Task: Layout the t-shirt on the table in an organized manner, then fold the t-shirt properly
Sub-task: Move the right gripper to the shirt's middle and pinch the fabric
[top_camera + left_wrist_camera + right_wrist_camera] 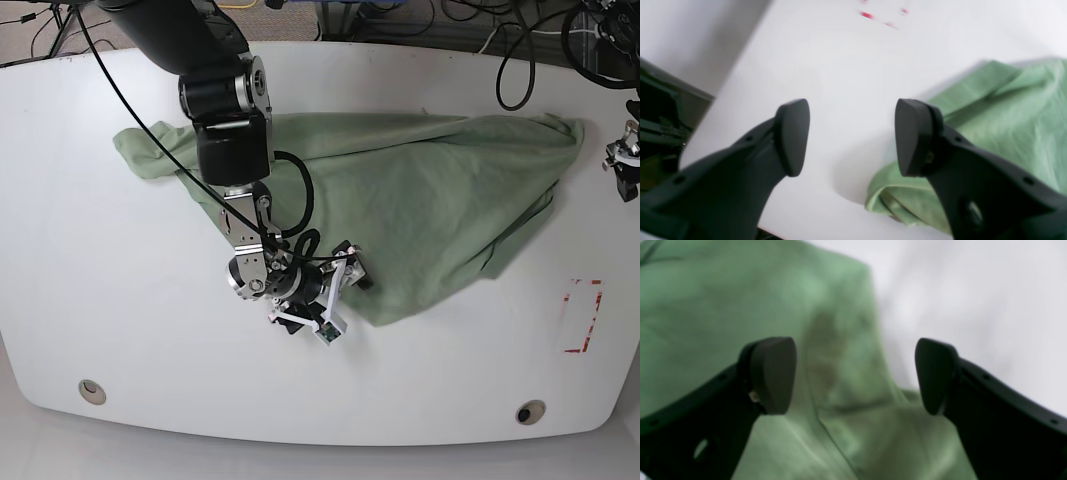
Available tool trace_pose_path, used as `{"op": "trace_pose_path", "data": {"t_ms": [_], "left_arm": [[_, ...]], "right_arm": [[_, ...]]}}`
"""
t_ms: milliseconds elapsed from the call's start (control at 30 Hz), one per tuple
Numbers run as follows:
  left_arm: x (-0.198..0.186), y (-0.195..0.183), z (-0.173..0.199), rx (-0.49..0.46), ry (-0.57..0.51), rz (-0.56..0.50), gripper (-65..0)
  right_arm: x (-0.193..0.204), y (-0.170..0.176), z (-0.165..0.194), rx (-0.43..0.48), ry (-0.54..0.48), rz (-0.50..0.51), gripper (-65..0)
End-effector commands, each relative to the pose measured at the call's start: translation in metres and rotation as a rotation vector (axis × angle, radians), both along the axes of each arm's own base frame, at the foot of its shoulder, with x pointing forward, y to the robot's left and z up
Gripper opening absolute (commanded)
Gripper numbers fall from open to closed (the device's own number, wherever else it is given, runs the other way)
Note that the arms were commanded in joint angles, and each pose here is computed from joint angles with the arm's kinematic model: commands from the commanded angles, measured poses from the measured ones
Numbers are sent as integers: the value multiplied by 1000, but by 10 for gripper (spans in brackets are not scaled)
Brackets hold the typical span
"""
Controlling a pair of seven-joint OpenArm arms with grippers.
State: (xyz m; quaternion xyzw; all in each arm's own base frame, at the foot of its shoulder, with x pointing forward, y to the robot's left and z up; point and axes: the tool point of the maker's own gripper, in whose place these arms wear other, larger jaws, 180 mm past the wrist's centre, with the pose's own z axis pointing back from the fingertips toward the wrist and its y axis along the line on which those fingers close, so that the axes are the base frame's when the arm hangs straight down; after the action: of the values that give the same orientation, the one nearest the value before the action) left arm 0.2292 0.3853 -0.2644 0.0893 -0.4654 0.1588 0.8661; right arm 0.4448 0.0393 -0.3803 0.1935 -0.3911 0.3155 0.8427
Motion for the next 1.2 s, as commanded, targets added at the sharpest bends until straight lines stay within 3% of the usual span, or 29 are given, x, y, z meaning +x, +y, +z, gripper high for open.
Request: {"op": "trace_pose_path", "data": {"t_ms": [0, 133, 367, 900, 1000, 1167], "left_arm": [[3, 6, 17, 33, -45, 0, -269], [0, 11, 20, 41, -49, 18, -269], [-2, 13, 20, 42, -50, 23, -269], [-1, 11, 18, 37, -48, 19, -269], [-1, 11, 18, 37, -48, 19, -269], [-4, 5, 10, 4, -49, 31, -269]], "right_arm": [[15, 9, 19, 46, -43, 9, -113], [17, 12, 14, 94, -56, -12, -116], [14, 8, -7, 89, 2, -44, -116], [4, 21, -13, 106, 23, -28, -124], [3, 22, -13, 108, 22, -25, -173], [3, 23, -13, 110, 23, -20, -366]]}}
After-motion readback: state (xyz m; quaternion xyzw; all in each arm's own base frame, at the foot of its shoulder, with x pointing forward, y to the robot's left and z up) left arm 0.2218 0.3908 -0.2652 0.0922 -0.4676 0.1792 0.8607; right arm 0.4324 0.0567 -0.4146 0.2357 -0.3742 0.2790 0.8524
